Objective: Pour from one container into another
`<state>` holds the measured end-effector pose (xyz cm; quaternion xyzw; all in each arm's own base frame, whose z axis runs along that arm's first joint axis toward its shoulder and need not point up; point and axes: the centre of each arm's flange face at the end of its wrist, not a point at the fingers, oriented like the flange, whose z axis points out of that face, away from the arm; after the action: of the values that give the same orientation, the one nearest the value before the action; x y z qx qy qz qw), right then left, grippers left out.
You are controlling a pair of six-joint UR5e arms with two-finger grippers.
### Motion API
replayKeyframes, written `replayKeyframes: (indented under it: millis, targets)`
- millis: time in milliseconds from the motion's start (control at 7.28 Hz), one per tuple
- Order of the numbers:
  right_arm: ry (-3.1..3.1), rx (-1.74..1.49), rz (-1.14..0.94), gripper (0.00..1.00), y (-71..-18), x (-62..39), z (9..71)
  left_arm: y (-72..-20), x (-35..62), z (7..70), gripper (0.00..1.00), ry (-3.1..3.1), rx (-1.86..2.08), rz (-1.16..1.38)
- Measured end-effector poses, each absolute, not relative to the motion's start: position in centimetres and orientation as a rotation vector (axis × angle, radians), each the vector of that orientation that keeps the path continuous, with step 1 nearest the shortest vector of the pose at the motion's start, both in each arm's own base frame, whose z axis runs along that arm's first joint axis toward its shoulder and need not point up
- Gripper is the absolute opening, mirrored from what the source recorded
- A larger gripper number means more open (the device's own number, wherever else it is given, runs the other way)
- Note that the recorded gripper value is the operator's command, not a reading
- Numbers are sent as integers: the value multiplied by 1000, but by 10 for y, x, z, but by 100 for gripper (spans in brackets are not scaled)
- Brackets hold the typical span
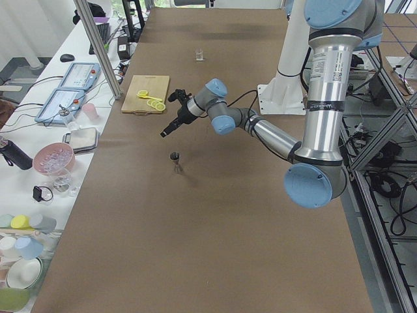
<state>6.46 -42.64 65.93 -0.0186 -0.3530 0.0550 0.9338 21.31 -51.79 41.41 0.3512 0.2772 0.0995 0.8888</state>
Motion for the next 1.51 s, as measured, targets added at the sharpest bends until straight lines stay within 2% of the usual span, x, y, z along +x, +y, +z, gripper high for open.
replayKeyframes:
  millis: [275,687,1099,1512]
  targets:
    - [-722,-39,113,100,-426,65,660,-554,155,446,99,671,618,277]
    - [-722,-39,113,100,-427,64,660,-577,84,501,99,752,364,241]
    - [-722,-37,112,100,-427,64,659,-571,22,589,99,809,112,130]
    - [-722,-35,111,100,-427,64,660,-553,-15,641,99,863,60,40]
